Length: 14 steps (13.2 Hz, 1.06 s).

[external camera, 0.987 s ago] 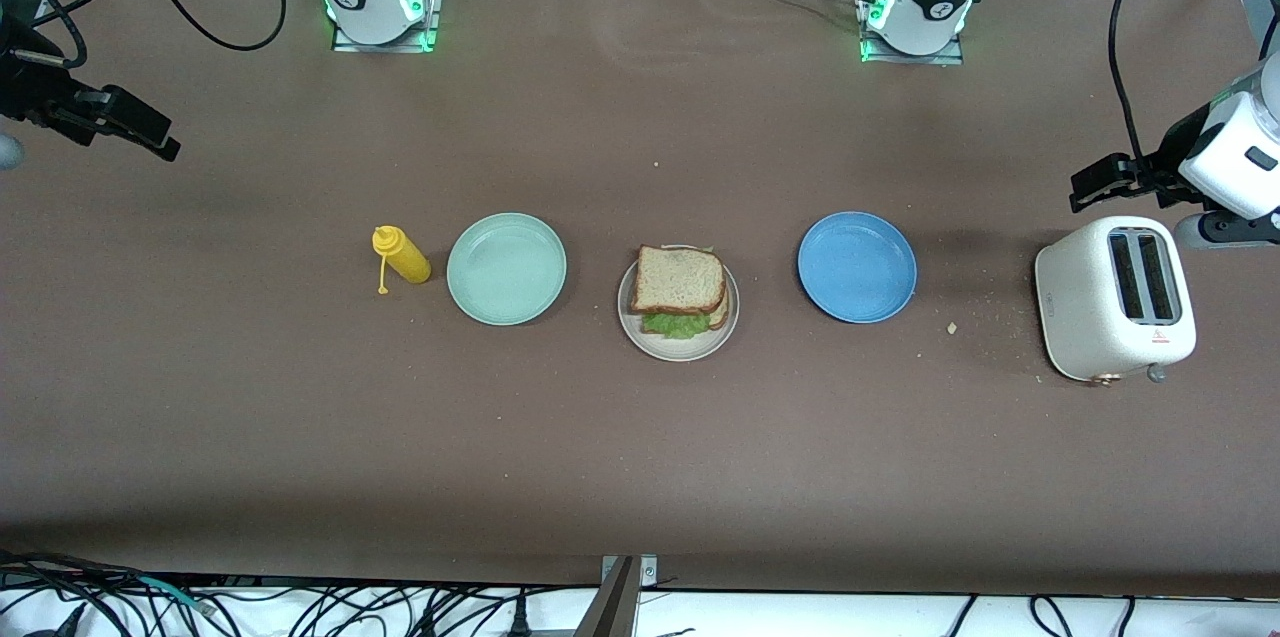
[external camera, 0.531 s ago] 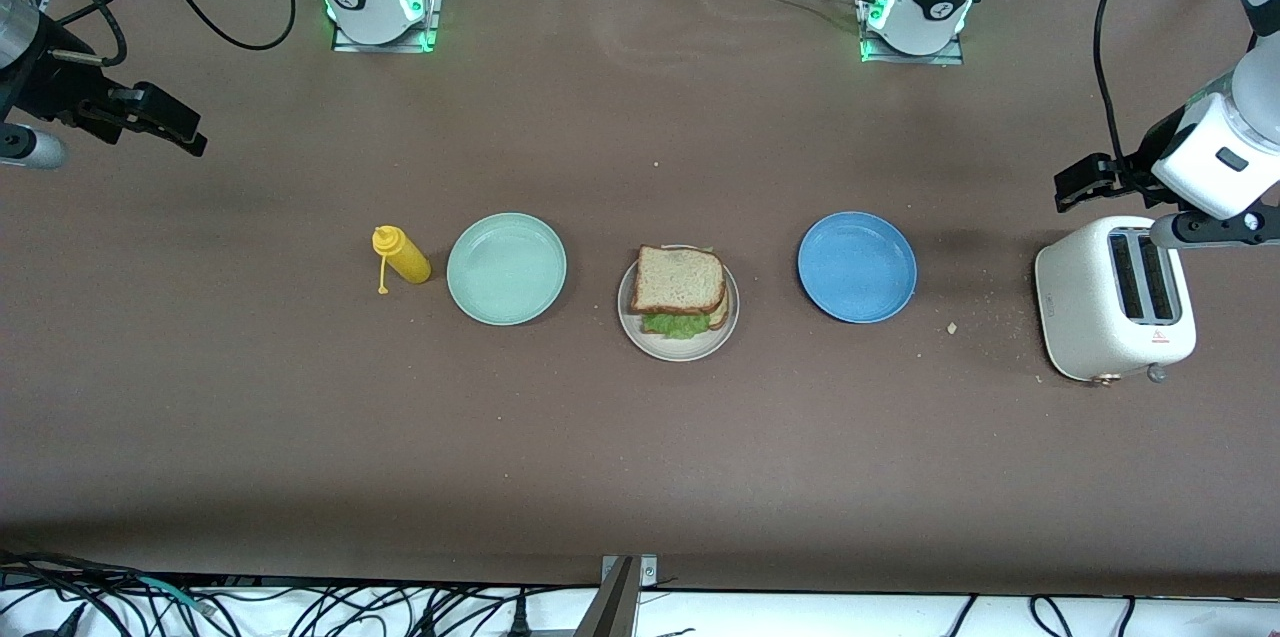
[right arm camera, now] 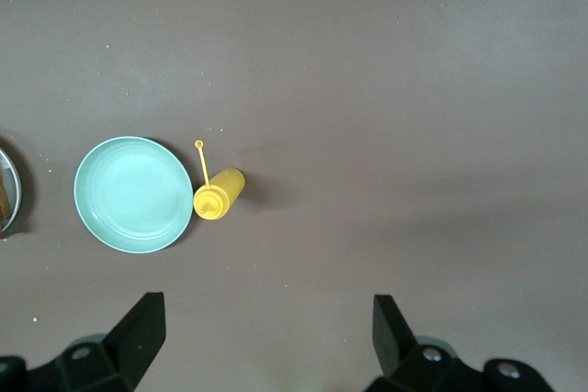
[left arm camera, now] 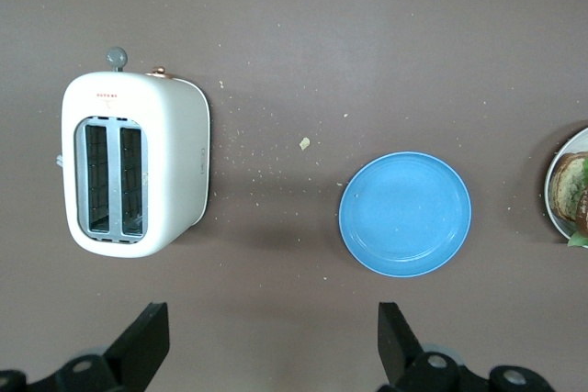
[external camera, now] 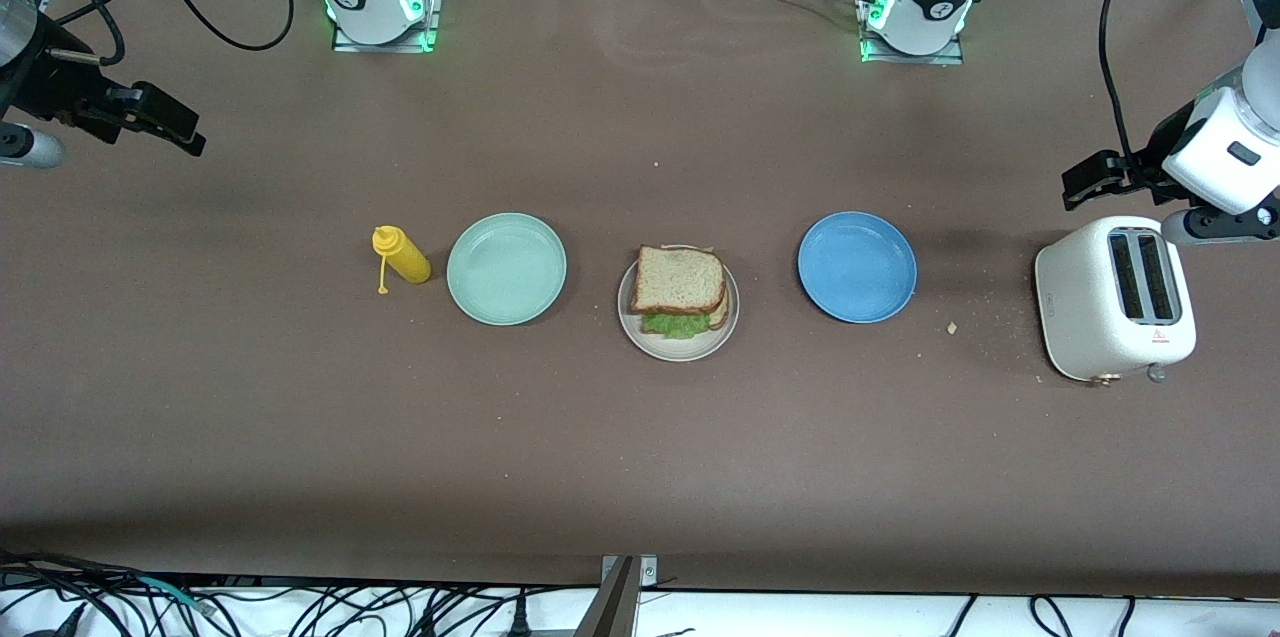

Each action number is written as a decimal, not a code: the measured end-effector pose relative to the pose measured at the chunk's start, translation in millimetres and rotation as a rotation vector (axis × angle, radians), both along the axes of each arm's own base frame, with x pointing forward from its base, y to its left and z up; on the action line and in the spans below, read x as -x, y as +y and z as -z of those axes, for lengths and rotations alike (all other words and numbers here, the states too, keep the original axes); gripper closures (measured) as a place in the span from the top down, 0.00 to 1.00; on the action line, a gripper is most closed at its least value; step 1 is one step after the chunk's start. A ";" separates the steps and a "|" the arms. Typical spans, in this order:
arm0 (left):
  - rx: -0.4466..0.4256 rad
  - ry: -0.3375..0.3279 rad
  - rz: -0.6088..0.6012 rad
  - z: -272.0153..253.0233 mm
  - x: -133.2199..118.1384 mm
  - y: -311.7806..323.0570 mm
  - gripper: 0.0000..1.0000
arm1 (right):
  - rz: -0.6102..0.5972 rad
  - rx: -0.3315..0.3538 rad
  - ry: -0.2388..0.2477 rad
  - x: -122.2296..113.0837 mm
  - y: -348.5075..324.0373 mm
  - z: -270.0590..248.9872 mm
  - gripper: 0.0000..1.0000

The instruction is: Make sandwich in beige plate with both arms

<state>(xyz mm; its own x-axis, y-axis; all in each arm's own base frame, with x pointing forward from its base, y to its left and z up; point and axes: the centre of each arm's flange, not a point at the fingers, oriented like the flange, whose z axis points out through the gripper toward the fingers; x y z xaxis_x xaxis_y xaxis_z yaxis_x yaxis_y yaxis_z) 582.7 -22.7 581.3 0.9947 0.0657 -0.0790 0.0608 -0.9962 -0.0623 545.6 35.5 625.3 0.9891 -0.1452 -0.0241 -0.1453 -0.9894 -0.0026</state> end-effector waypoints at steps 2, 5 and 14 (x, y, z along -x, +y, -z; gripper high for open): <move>0.000 0.000 -0.001 -0.2 0.1 0.4 1.00 | 0.000 0.000 0.000 0.0 0.0 0.0 1.00; 0.000 -0.001 -0.003 -0.3 0.1 1.6 1.00 | 0.002 0.000 -0.001 0.1 -1.0 -0.6 1.00; 0.000 -0.003 -0.002 -1.7 0.7 1.1 1.00 | 0.030 -0.002 -0.033 -0.2 -15.3 -16.0 1.00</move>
